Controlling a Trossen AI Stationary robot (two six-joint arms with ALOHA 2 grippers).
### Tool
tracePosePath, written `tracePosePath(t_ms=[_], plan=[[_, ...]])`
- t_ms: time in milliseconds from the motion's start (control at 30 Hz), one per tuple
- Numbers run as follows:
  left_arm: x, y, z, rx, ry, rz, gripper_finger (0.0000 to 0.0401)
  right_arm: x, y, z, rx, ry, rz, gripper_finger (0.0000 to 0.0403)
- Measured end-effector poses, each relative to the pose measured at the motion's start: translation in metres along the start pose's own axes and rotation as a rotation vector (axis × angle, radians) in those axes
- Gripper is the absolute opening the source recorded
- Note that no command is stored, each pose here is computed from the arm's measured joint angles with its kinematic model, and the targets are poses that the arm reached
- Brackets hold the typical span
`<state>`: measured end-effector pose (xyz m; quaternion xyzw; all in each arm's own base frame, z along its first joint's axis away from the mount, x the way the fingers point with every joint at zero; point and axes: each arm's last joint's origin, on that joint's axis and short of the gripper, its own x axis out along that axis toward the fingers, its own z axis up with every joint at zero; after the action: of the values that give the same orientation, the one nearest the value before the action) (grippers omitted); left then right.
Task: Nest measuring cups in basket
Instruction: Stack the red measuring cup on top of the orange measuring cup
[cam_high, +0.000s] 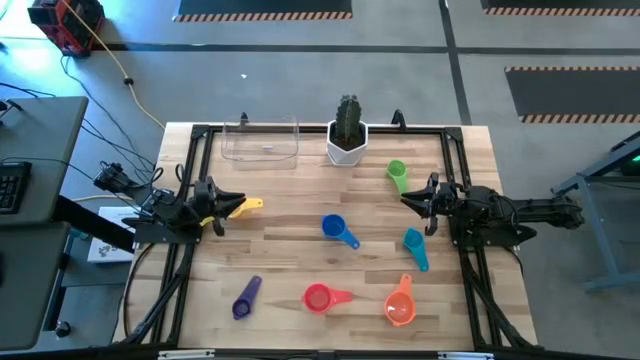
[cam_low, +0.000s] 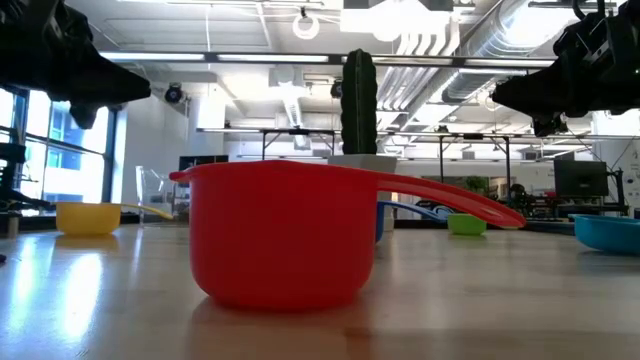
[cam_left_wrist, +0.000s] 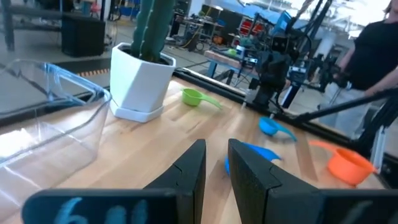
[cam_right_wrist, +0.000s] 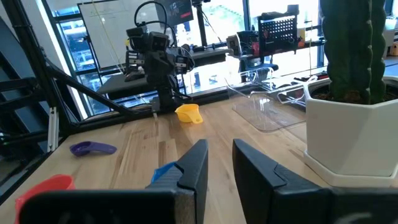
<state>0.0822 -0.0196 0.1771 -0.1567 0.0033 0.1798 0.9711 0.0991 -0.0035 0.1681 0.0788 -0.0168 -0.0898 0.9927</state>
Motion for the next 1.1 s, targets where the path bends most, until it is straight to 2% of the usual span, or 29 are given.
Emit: tracePosePath(t_ms=[567,833,1100], plan=[[0.000,-0.001,0.002,-0.034,-0.019,-0.004,0.0058,0.000,0.000,0.000,0.000,0.000,0.000,0.0067],[0.000,-0.003,0.009,-0.094,-0.070,-0.021,0.0058,0.000,0.000,0.000,0.001,0.000,0.000,0.0067],[-0.001,-0.004,0.015,-0.148,-0.119,-0.025,0.0058,0.000,0.000,0.000,0.076,0.000,0.000,0.0067]])
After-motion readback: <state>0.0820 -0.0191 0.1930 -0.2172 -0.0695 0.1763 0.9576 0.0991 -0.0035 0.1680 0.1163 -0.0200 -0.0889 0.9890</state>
